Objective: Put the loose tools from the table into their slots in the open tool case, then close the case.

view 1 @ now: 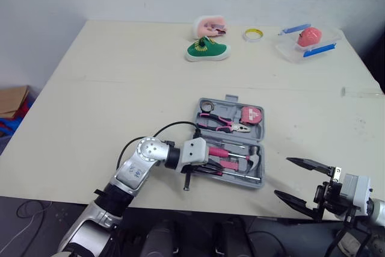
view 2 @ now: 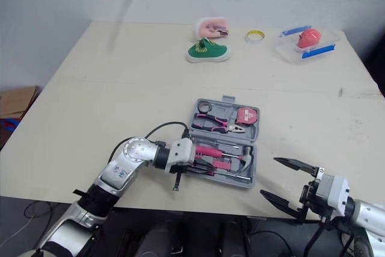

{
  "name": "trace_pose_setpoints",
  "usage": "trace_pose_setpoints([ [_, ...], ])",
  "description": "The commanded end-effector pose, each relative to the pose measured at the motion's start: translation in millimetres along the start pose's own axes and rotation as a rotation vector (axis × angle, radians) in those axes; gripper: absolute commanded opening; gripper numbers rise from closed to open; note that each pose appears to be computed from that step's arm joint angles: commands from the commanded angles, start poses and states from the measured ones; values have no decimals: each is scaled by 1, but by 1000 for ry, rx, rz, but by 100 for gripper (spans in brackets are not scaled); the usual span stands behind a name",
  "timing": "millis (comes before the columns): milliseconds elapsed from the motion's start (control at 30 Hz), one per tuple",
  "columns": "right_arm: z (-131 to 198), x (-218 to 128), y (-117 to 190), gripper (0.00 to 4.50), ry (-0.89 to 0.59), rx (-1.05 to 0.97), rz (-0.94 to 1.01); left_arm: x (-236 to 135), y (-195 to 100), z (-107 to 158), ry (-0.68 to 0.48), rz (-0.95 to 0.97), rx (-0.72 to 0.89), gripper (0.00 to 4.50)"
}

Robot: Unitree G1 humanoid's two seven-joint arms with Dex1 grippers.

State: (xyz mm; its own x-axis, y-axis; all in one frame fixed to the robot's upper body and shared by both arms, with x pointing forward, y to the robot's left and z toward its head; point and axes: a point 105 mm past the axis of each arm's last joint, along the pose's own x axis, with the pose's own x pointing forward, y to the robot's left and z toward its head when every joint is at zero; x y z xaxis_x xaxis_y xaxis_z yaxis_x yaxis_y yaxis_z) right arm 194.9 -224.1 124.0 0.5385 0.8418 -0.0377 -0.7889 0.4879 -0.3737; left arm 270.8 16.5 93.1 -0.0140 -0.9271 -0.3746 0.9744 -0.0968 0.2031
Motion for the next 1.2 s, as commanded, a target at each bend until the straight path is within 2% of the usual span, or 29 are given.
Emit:
trace_pose_setpoints([
  [33,1,-2,-1,450,-10,-11,-18,-4,-21,-67,328,-46,-140,7],
  [67,1,-2,-1,450,-11,-9,-21,-3,-22,-70,354,-55,-104,7],
  [300,1,-1,-6,450,-8,-6,-48,2,-23,-77,346,-17,-169,7],
  [367,2,-1,-8,450,-1,-2,-63,3,-17,-69,281,6,-152,7],
  [467,-4,-5,-24,450,100,4,-180,-3,1,-19,-2,57,-65,7],
  [533,-4,-5,-36,450,119,-11,-250,-13,7,4,-134,70,-35,7],
  [633,-5,-1,-42,450,146,-12,-262,-36,14,30,-262,78,-13,7],
  [733,-8,3,-42,450,157,10,-247,-50,17,40,-315,77,-7,7],
  [833,-15,6,-49,450,189,46,-243,-70,25,36,-278,128,6,7],
  [933,-29,12,-66,364,264,46,-255,-92,47,10,-147,295,-4,0],
  [967,-36,15,-68,304,305,52,-236,-98,56,1,-105,356,-4,0],
  [1000,-40,19,-69,263,332,25,-207,-101,64,-5,-90,409,-28,0],
  [1167,-50,33,-83,6,364,11,-216,-96,81,-20,-55,503,-71,0],
  [1200,-52,36,-84,6,371,17,-208,-93,82,-23,-39,504,-86,0],
])
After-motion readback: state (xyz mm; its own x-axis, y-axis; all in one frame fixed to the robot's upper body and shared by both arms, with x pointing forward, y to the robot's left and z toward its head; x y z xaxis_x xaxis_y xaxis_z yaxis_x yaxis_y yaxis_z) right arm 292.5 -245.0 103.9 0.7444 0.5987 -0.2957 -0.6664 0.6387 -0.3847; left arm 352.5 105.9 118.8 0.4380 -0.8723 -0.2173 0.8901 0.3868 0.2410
